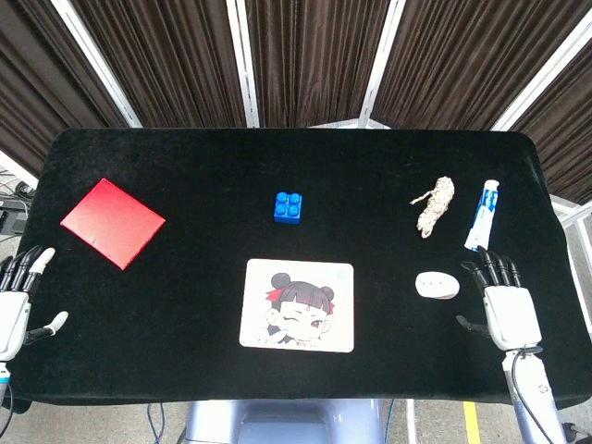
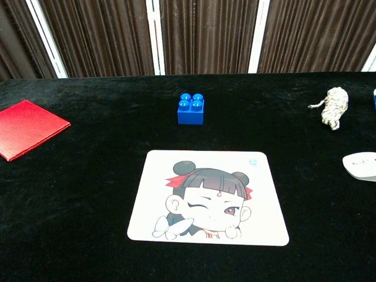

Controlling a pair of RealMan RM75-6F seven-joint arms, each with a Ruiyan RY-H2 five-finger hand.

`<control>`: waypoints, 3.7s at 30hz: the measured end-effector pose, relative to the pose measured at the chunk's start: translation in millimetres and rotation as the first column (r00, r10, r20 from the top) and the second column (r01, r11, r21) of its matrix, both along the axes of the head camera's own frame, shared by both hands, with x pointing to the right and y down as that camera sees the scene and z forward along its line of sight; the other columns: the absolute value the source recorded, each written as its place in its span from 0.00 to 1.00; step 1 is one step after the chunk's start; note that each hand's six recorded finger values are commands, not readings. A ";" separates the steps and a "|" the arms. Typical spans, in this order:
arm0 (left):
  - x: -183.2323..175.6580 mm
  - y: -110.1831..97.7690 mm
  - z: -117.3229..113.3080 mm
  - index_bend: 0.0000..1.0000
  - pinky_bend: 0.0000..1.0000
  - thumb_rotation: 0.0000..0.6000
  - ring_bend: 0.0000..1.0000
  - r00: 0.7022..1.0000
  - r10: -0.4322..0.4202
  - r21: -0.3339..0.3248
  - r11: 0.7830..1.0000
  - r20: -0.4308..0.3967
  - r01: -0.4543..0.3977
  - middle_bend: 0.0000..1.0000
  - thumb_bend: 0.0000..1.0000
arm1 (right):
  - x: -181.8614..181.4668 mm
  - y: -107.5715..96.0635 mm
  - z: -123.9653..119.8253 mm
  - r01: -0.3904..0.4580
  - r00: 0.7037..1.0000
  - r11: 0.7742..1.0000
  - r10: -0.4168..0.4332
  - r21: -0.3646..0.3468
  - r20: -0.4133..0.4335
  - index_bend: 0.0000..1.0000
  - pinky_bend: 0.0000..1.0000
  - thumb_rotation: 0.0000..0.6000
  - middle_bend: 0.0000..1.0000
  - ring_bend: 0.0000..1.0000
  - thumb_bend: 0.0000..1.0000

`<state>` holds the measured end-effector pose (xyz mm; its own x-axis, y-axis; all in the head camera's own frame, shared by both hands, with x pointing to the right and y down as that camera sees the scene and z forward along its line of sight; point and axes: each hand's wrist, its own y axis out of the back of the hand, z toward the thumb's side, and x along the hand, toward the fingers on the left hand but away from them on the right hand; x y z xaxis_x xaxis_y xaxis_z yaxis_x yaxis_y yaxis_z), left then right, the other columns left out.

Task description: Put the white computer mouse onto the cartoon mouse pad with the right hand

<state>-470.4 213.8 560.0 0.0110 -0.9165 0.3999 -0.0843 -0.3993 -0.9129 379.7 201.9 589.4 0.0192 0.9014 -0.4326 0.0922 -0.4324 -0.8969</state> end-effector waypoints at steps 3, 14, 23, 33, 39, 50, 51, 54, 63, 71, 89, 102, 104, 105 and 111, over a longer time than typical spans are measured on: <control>0.0 -0.1 0.0 0.00 0.00 1.00 0.00 1.000 0.000 0.000 1.000 -0.001 0.000 0.00 0.24 | -1.6 0.1 0.5 0.004 1.000 1.000 -0.004 -0.003 0.004 0.18 0.00 1.00 0.00 0.00 0.07; 0.1 -0.2 0.2 0.00 0.00 1.00 0.00 1.000 -0.001 -0.001 1.000 0.000 0.001 0.00 0.23 | -5.4 -1.5 6.0 0.004 1.000 0.999 -0.004 -0.038 0.000 0.18 0.00 1.00 0.00 0.00 0.07; 0.2 -0.4 0.2 0.00 0.00 1.00 0.00 1.000 -0.003 0.001 1.000 -0.001 0.003 0.00 0.24 | -27.7 -12.4 17.0 0.018 1.000 0.998 -0.018 -0.060 -0.002 0.18 0.00 1.00 0.00 0.00 0.07; 0.1 -1.2 1.7 0.00 0.00 1.00 0.00 1.000 -0.001 -0.005 1.000 0.001 0.001 0.00 0.24 | -55.4 -17.5 51.3 -0.039 0.999 0.993 0.039 -0.113 -0.003 0.18 0.00 1.00 0.00 0.00 0.07; 0.8 -2.2 3.0 0.00 0.00 1.00 0.00 1.000 0.003 -0.011 1.000 0.006 -0.002 0.00 0.24 | -65.7 -16.6 72.0 -0.068 0.998 0.988 0.067 -0.141 -0.012 0.17 0.00 1.00 0.00 0.00 0.07; 1.2 -3.5 4.0 0.00 0.00 1.00 0.00 1.000 0.000 -0.013 1.000 0.004 0.000 0.00 0.23 | -67.0 -19.1 96.9 -0.097 0.995 0.981 0.090 -0.168 -0.046 0.04 0.00 1.00 0.00 0.00 0.08; 1.3 -3.5 4.1 0.00 0.00 1.00 0.00 1.000 0.000 -0.014 1.000 0.004 0.000 0.00 0.24 | -66.6 -19.6 98.7 -0.098 0.995 0.981 0.091 -0.169 -0.049 0.04 0.00 1.00 0.00 0.00 0.08; 1.5 -4.1 4.6 0.00 0.00 1.00 0.00 1.000 0.001 -0.014 1.000 0.005 -0.001 0.00 0.24 | -63.4 -21.4 104.4 -0.102 0.994 0.980 0.092 -0.173 -0.066 0.04 0.00 1.00 0.00 0.00 0.09; 2.3 -5.8 6.7 0.00 0.00 1.00 0.00 1.000 -0.004 -0.019 1.000 0.009 0.004 0.00 0.23 | -47.6 -26.8 118.1 -0.142 0.987 0.973 0.124 -0.184 -0.105 0.04 0.00 1.00 0.00 0.00 0.10; 2.2 -5.9 6.5 0.00 0.00 1.00 0.00 1.000 -0.007 -0.021 1.000 0.006 0.007 0.00 0.23 | -37.7 -25.2 128.6 -0.164 0.981 0.964 0.137 -0.209 -0.135 0.04 0.00 1.00 0.00 0.00 0.10; 2.3 -6.2 6.6 0.00 0.00 1.00 0.00 1.000 -0.006 -0.021 1.000 0.006 0.006 0.00 0.24 | -35.6 -42.7 138.7 -0.192 0.975 0.962 0.163 -0.196 -0.153 0.04 0.00 1.00 0.00 0.00 0.18; 2.3 -6.4 6.6 0.00 0.00 1.00 0.00 1.000 -0.005 -0.018 1.000 0.009 0.006 0.00 0.24 | -39.4 -58.4 146.6 -0.200 0.973 0.961 0.171 -0.191 -0.157 0.04 0.00 1.00 0.00 0.00 0.18; 2.4 -6.4 6.8 0.00 0.00 1.00 0.00 1.000 -0.006 -0.019 1.000 0.009 0.006 0.00 0.24 | -40.1 -63.3 147.6 -0.198 0.972 0.962 0.169 -0.187 -0.162 0.04 0.00 1.00 0.00 0.00 0.18; 2.4 -6.4 6.8 0.00 0.00 1.00 0.00 1.000 -0.007 -0.019 1.000 0.008 0.007 0.00 0.24 | -40.6 -65.3 147.9 -0.198 0.972 0.963 0.168 -0.184 -0.164 0.04 0.00 1.00 0.00 0.00 0.18; 2.6 -6.4 6.5 0.00 0.00 1.00 0.00 1.000 -0.005 -0.016 1.000 0.007 0.005 0.00 0.23 | -37.2 -71.3 151.0 -0.199 0.968 0.963 0.164 -0.179 -0.191 0.04 0.00 1.00 0.00 0.00 0.18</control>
